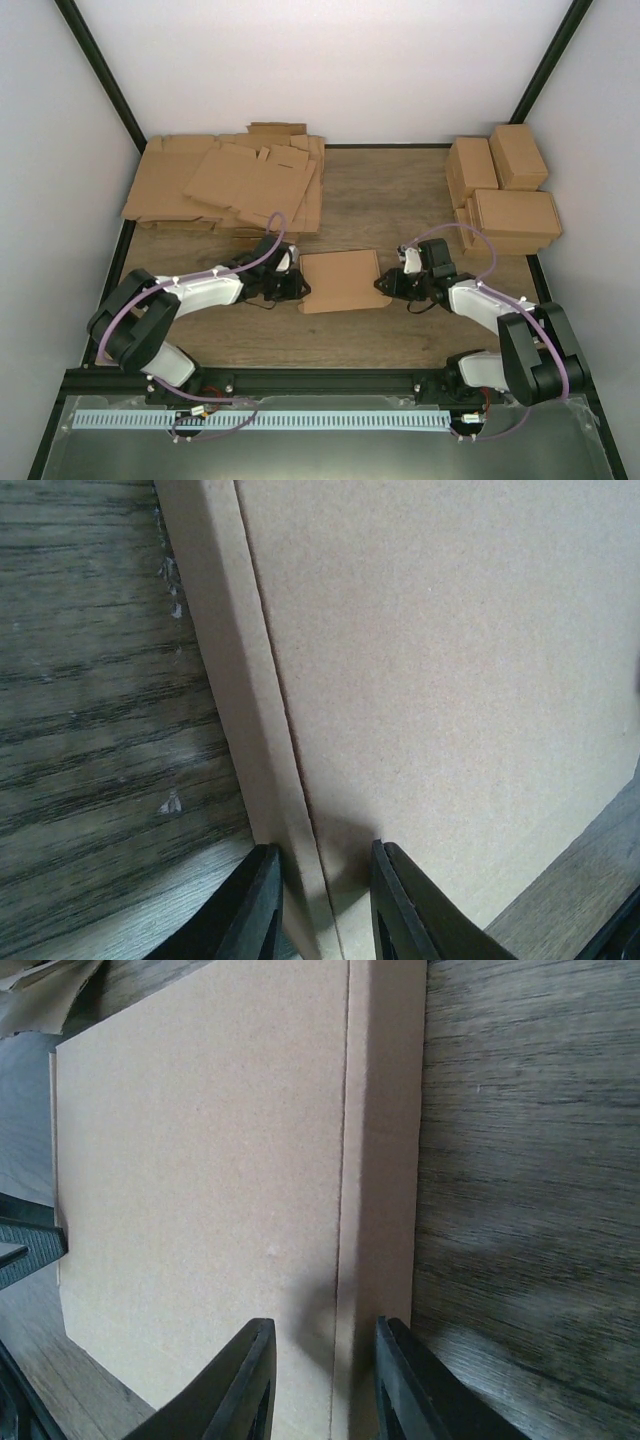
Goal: Fold the paper box
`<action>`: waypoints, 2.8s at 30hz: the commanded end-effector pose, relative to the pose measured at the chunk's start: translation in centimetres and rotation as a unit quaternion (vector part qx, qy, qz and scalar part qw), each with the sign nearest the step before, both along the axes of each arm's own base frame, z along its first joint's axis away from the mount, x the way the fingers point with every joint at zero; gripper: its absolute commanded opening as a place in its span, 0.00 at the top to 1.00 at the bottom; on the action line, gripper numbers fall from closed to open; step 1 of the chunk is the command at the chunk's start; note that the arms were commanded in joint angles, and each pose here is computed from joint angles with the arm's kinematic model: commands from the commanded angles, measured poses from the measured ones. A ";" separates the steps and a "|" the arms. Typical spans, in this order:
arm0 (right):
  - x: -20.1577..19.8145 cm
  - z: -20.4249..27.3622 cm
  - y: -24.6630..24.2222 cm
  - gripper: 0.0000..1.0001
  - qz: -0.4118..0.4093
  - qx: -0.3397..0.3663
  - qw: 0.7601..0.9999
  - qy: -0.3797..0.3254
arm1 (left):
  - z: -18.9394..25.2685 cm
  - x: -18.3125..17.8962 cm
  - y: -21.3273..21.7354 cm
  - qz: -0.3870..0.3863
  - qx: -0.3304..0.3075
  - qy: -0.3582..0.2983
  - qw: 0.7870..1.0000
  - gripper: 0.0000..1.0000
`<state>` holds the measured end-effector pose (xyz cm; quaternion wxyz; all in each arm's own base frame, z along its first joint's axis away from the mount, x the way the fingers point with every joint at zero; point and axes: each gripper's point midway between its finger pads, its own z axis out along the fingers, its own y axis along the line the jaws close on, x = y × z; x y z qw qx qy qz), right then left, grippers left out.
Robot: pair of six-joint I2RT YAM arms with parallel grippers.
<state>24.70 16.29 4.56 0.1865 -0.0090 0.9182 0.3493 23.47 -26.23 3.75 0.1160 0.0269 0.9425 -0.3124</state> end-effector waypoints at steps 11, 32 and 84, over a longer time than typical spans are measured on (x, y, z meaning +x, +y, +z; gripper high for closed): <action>-2.5 -2.4 2.2 0.71 0.024 -0.002 0.999 0.038 | -1.6 -0.7 -0.4 -0.018 0.024 -0.001 1.000 0.75; -1.7 1.0 2.8 0.61 0.029 0.012 0.999 -0.018 | 1.1 -2.8 2.4 0.031 0.006 -0.024 0.999 0.70; -3.2 0.2 3.3 0.08 0.050 0.034 0.998 -0.003 | 2.6 -5.7 -1.4 0.030 -0.114 -0.006 0.993 0.31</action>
